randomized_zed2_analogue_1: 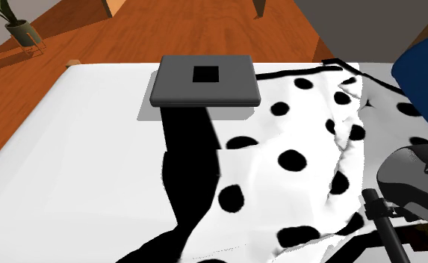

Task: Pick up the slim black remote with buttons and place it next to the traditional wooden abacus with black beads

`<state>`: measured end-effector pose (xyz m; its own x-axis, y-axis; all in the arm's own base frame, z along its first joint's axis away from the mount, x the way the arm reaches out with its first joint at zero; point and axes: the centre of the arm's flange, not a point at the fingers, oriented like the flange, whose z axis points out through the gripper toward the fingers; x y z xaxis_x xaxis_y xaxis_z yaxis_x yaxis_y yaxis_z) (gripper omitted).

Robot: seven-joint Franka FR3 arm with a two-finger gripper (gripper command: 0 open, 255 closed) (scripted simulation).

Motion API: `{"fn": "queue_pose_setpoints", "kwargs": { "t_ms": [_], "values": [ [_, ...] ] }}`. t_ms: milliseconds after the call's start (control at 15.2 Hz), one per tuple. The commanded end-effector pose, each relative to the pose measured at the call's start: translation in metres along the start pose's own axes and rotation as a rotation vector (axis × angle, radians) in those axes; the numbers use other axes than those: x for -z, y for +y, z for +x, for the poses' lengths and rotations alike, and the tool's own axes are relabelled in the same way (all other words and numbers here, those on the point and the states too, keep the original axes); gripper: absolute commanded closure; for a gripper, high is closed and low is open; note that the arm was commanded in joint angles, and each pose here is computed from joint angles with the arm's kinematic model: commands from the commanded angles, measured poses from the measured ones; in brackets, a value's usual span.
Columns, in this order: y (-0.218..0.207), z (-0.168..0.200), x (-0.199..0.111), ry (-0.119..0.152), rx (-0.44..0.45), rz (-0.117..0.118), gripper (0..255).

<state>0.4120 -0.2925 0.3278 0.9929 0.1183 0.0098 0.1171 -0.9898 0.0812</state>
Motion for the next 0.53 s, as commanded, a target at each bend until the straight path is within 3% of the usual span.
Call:
{"fn": "queue_pose_setpoints", "kwargs": {
  "t_ms": [0,66,330,462],
  "values": [
    [0.000,0.000,0.000,0.000,0.000,0.000,0],
    [0.000,0.000,0.000,0.000,0.000,0.000,0],
    [0.000,0.000,0.050,0.000,0.000,0.000,0],
    [0.000,0.000,0.050,0.000,0.000,0.000,0]
  ]
}}
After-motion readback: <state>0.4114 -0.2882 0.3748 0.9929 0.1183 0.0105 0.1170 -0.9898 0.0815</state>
